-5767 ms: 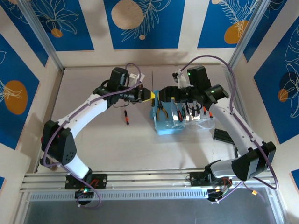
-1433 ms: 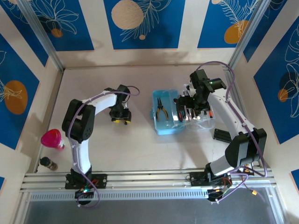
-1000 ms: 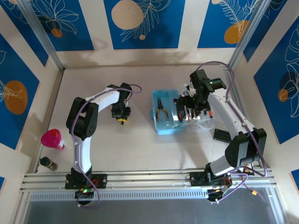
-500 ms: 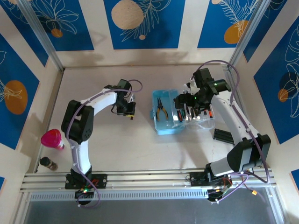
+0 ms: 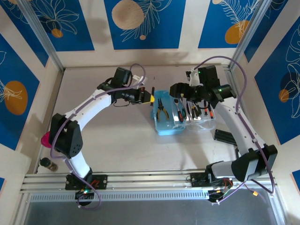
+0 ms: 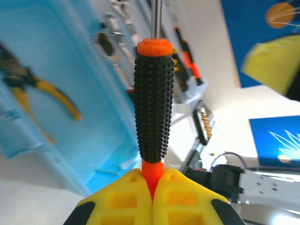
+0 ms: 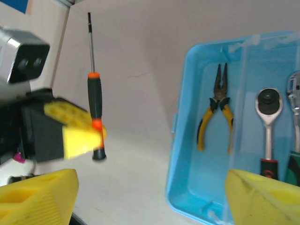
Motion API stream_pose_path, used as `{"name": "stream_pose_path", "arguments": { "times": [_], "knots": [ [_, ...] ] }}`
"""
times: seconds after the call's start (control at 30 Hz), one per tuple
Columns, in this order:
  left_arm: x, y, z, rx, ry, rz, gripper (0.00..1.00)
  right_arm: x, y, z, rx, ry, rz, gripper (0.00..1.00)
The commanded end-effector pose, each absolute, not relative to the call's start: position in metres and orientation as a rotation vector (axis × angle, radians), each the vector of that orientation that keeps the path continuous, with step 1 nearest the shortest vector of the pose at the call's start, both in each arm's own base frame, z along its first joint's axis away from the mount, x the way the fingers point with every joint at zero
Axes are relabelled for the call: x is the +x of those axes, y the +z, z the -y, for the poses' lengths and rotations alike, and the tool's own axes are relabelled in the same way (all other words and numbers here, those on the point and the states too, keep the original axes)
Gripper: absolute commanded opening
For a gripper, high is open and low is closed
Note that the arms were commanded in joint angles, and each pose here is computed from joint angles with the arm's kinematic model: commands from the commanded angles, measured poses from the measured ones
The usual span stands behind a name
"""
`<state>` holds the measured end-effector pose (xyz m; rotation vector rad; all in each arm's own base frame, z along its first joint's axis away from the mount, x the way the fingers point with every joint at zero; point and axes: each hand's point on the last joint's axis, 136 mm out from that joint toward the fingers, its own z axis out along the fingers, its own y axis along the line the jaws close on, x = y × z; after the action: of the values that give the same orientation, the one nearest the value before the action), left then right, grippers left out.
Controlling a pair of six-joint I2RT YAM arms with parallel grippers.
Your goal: Pack the tool kit
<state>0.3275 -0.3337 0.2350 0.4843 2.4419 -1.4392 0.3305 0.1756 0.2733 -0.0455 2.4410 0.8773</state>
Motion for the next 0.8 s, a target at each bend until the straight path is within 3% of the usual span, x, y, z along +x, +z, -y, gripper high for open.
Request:
{"name": "stream_pose_path", "arguments": {
  "times": [0.0, 0.53, 0.67, 0.77],
  "knots": [
    [0.312, 0.267, 0.353, 0.57, -1.586, -2.33, 0.0, 0.341, 0.291, -0.199, -0.074, 0.971, -2.391, 0.79],
    [0.296, 0.278, 0.377, 0.66, -1.651, -2.289, 0.0, 0.347, 0.273, -0.232, -0.131, 0.993, -2.437, 0.55],
    [0.295, 0.281, 0.378, 0.671, -1.654, -2.281, 0.0, 0.349, 0.269, -0.234, -0.115, 0.995, -2.444, 0.44],
    [0.296, 0.279, 0.378, 0.673, -1.648, -2.285, 0.0, 0.349, 0.272, -0.234, -0.119, 0.998, -2.436, 0.27]
  ]
}}
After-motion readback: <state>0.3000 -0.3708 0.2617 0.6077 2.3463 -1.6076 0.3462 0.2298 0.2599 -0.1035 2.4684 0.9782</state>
